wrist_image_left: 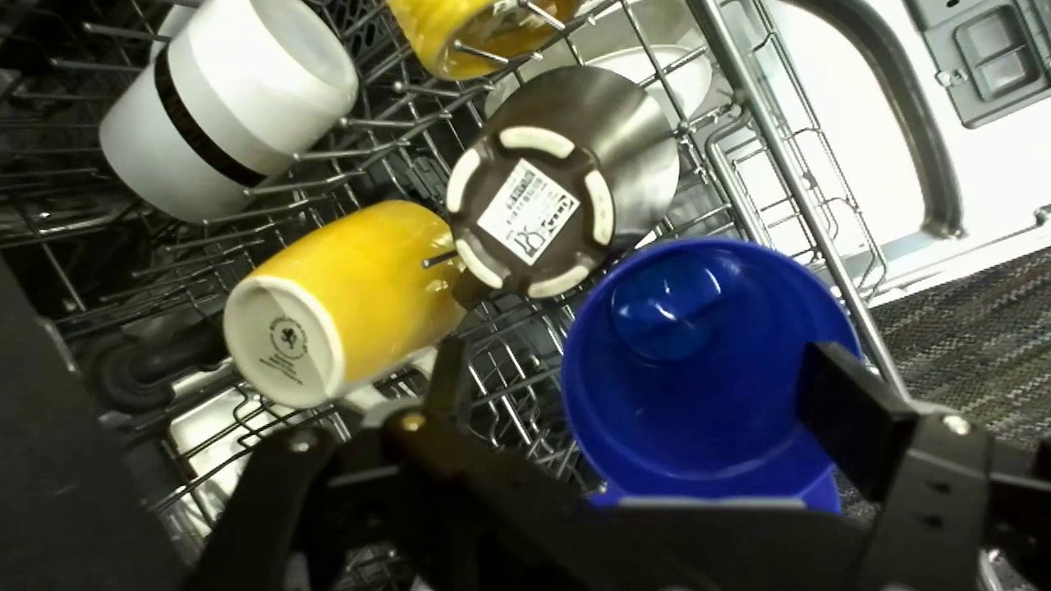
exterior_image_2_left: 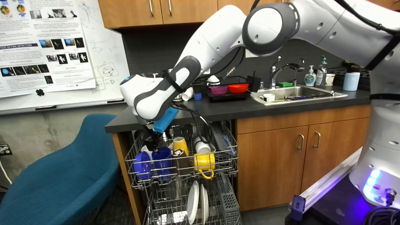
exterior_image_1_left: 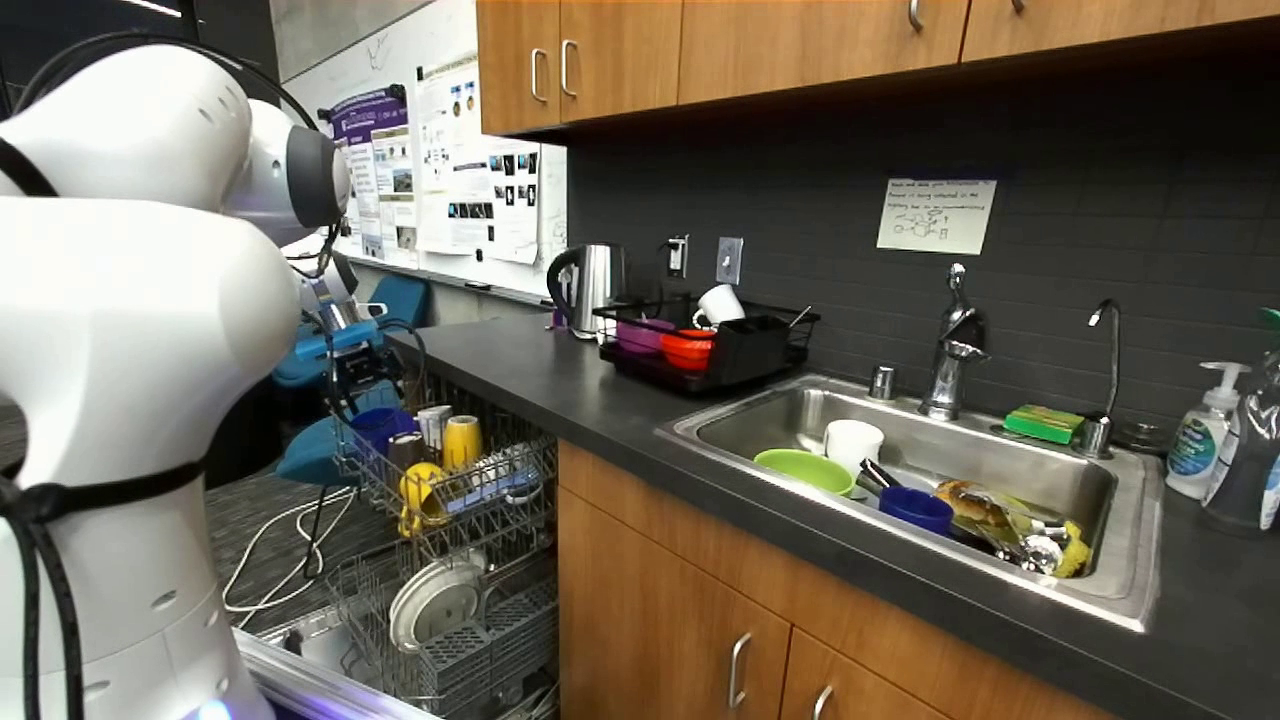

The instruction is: Remove the blue cup from the dishwasher

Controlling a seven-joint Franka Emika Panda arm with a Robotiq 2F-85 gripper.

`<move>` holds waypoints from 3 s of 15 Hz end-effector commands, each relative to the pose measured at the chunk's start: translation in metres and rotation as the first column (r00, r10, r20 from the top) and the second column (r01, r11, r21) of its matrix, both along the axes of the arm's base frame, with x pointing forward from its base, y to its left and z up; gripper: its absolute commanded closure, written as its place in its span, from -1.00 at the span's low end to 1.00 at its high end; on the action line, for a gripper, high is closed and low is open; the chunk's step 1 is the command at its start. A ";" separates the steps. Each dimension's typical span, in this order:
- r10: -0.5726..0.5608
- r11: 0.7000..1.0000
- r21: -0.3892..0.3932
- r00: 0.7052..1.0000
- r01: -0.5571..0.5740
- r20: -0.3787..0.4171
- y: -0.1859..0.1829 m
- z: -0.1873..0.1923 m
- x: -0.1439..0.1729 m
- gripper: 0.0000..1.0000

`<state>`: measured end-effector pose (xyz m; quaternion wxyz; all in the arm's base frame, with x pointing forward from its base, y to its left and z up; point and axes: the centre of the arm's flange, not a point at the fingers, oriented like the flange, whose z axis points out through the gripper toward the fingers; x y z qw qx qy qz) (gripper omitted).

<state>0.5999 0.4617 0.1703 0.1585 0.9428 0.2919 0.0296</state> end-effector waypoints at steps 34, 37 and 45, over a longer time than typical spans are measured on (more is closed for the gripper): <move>0.053 0.998 -0.016 0.998 -0.053 -0.023 -0.031 -0.042 0.011 0.45; 0.037 0.999 -0.001 0.999 -0.037 -0.039 -0.032 -0.040 0.009 0.87; -0.033 0.996 0.081 0.994 0.042 -0.101 -0.043 -0.020 0.000 0.97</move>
